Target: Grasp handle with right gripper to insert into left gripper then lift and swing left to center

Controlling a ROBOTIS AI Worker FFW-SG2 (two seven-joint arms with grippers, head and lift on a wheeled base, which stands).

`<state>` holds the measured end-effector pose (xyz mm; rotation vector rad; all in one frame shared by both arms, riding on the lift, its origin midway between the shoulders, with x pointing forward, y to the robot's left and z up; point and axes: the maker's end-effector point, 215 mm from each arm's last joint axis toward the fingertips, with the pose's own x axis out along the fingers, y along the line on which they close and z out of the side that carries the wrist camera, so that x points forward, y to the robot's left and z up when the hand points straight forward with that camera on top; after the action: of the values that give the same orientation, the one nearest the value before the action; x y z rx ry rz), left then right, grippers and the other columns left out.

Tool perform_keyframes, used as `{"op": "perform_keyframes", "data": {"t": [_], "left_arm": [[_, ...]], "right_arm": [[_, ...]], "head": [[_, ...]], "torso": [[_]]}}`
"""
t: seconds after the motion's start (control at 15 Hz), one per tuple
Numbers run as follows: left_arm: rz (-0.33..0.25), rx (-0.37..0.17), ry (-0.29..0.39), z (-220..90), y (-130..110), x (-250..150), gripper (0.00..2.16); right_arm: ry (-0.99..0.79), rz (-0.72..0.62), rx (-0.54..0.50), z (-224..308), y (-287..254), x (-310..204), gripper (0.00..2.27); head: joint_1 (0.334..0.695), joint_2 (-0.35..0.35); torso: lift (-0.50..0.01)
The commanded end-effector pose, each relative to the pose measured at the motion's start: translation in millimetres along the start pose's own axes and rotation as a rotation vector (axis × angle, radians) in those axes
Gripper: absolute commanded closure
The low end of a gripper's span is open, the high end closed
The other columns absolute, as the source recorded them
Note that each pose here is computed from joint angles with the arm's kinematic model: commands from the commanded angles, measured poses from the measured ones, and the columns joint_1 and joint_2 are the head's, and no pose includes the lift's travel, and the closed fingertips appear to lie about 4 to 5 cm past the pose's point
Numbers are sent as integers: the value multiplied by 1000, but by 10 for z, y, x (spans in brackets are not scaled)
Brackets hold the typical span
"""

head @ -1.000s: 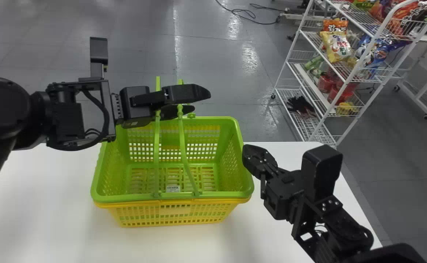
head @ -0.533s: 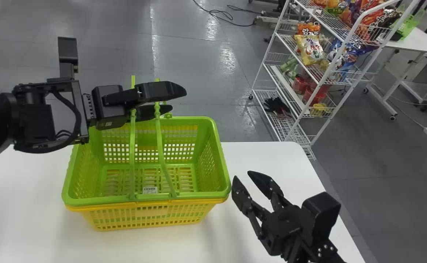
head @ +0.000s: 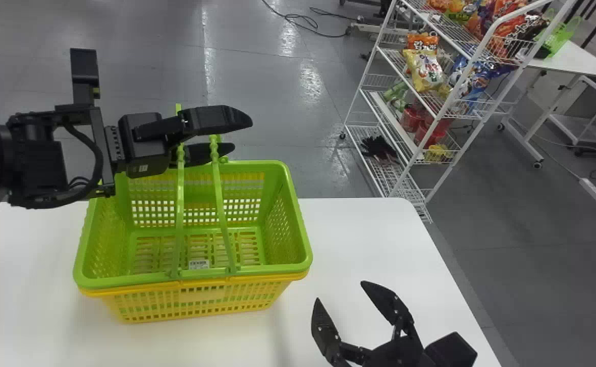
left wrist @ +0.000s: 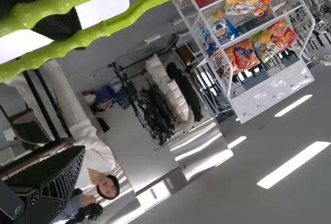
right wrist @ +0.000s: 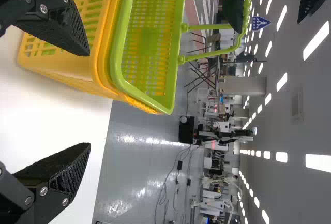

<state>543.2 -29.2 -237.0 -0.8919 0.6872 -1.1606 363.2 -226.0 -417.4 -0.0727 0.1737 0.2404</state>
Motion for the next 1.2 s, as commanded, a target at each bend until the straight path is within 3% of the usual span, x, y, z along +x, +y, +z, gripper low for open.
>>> {"op": "perform_keyframes", "data": {"t": [0.0,0.27,0.73,1.13], "left_arm": [[-22,-27,-6,9,-32,12,140],[-55,-27,6,66,-215,51,140],[-69,33,46,280,-578,212,140],[-104,35,78,527,-885,223,140]], "right_arm": [[-6,-4,5,-6,-15,-48,201],[-5,-6,9,-33,-7,-64,201],[-16,-12,10,-86,-14,-94,201],[-13,-15,13,-154,-8,-115,201]], "head": [[695,-303],[695,-314],[695,-326],[695,-337]], "torso": [[-93],[-93],[-93],[-93]]}}
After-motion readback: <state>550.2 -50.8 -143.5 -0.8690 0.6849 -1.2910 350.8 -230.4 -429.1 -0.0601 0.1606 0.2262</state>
